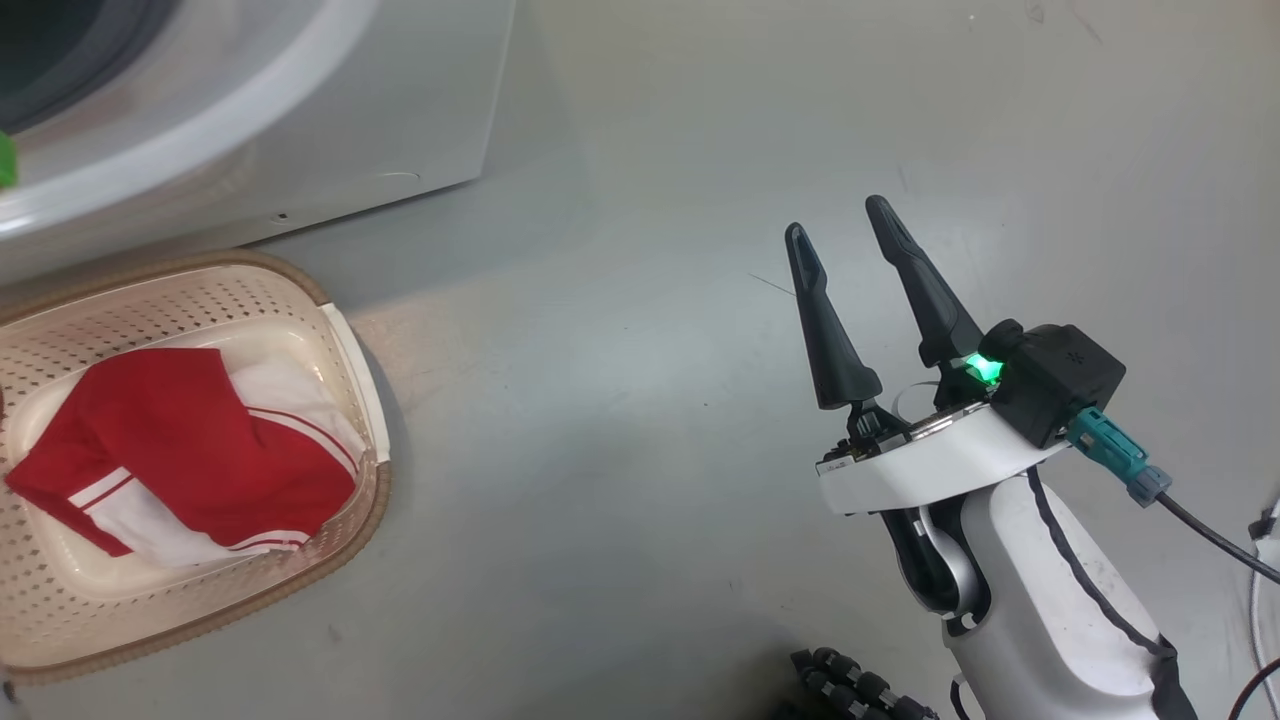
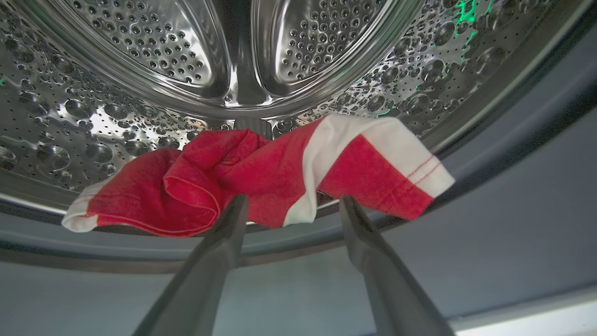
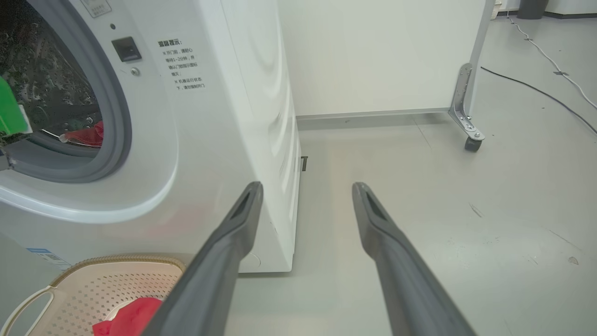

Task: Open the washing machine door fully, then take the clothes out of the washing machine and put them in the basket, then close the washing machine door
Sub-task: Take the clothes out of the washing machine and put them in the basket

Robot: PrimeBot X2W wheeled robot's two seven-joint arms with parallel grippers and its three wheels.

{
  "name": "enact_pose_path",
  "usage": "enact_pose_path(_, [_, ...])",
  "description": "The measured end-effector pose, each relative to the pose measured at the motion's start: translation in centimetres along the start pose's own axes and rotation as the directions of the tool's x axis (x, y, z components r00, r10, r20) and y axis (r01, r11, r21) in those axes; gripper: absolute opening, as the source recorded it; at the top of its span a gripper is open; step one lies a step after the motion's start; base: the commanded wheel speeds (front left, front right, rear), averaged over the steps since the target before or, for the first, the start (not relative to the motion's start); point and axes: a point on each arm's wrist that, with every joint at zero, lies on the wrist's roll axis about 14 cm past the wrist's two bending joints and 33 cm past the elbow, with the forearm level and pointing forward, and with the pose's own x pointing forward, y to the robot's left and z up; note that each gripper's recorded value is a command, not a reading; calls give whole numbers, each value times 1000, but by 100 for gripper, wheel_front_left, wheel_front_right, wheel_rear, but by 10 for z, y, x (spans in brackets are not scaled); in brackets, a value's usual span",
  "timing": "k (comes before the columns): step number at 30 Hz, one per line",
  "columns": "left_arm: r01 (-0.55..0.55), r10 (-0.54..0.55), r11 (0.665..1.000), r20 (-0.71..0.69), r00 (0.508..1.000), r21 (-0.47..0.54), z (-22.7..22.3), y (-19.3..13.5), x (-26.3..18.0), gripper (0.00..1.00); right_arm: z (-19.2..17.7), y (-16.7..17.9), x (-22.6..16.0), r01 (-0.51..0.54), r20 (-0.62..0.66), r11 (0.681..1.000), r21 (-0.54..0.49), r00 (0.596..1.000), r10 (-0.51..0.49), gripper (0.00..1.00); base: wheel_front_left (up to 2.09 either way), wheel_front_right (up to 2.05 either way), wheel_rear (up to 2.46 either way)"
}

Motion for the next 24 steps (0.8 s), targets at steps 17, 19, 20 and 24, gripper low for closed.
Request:
enact_pose_path(17, [4, -2, 999, 37, 999, -54, 13, -3, 58, 100, -11, -16, 3, 51, -39, 999, -18, 998, -52, 100, 0, 0, 0])
enact_pose_path(19, [-1, 2, 998, 17, 1000, -56, 6, -2, 60, 100, -12, -16, 2, 52, -42, 998, -19, 998, -53, 100, 0, 0, 0])
enact_pose_path(20, [-3, 4, 999, 10, 1000, -52, 4, -1, 61, 100, -13, -17, 2, 57, -43, 998, -21, 997, -58, 100, 0, 0, 0])
enact_pose_path(24, [-11, 11, 999, -13, 1000, -35, 0, 1, 66, 49, -14, -17, 3, 55, -48, 998, -22, 997, -56, 100, 0, 0, 0])
